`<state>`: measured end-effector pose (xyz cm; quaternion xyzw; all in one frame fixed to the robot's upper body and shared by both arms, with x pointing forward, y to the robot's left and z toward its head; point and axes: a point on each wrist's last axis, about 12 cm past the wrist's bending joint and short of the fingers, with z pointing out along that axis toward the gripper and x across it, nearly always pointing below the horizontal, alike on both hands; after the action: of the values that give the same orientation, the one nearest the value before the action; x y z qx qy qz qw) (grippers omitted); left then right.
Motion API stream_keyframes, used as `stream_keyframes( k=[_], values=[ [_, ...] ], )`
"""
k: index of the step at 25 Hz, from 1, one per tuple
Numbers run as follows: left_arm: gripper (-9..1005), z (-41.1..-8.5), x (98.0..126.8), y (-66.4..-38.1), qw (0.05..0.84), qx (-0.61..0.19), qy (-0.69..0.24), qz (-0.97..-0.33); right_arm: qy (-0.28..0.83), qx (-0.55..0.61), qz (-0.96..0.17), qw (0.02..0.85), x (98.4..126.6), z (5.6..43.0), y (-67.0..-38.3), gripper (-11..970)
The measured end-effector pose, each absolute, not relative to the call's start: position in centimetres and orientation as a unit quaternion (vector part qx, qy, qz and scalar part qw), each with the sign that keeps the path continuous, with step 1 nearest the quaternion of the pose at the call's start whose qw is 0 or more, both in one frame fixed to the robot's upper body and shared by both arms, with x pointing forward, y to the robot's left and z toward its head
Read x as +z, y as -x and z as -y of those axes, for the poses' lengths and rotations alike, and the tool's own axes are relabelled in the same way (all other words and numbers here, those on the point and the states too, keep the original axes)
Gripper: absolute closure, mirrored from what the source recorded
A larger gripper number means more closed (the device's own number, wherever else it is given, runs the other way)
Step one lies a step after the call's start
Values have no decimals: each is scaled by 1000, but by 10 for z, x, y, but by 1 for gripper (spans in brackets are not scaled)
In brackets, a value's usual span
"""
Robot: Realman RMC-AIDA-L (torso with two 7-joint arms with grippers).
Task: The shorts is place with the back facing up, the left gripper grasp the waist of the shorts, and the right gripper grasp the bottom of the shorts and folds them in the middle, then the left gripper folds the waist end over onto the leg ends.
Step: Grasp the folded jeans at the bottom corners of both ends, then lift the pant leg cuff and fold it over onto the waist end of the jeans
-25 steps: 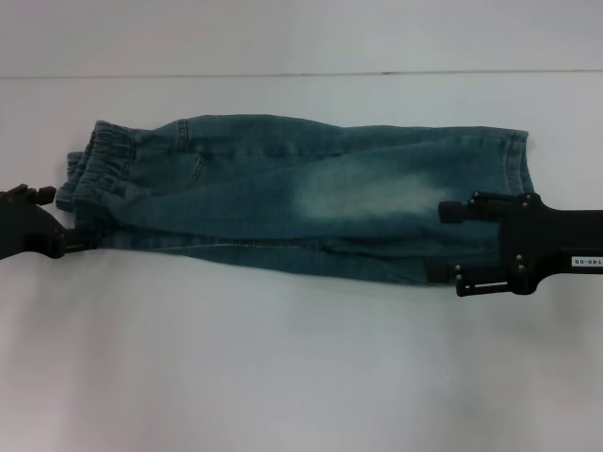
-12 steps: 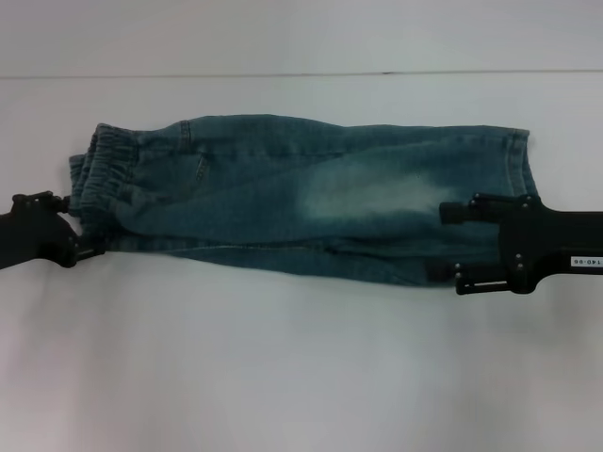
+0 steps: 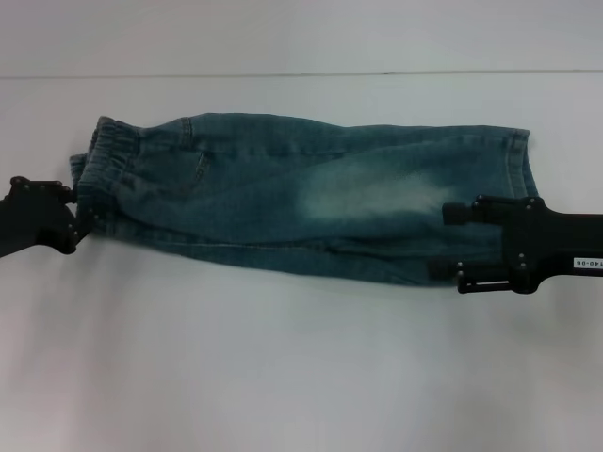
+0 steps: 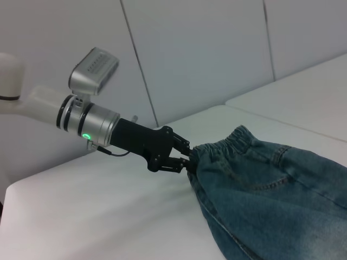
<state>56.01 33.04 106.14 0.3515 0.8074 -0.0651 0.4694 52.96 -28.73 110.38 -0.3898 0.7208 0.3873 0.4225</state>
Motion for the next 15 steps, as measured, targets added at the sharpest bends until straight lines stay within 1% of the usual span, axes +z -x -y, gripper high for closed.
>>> stream_keyframes(
  k=[2, 8, 13, 15],
  values=[
    [649, -329, 1062, -560, 470, -70, -355, -805, 389, 388, -721, 423, 1104, 287, -529, 119],
    [830, -325, 1065, -560, 471, -81, -365, -799, 381, 390, -722, 425, 1102, 290, -527, 142],
    [880, -327, 1084, -565, 483, -90, -368, -790, 355, 371, -733, 447, 1101, 300, -530, 161],
    [889, -326, 1103, -569, 489, -101, -366, -785, 339, 355, -739, 461, 1099, 304, -533, 169]
  ],
)
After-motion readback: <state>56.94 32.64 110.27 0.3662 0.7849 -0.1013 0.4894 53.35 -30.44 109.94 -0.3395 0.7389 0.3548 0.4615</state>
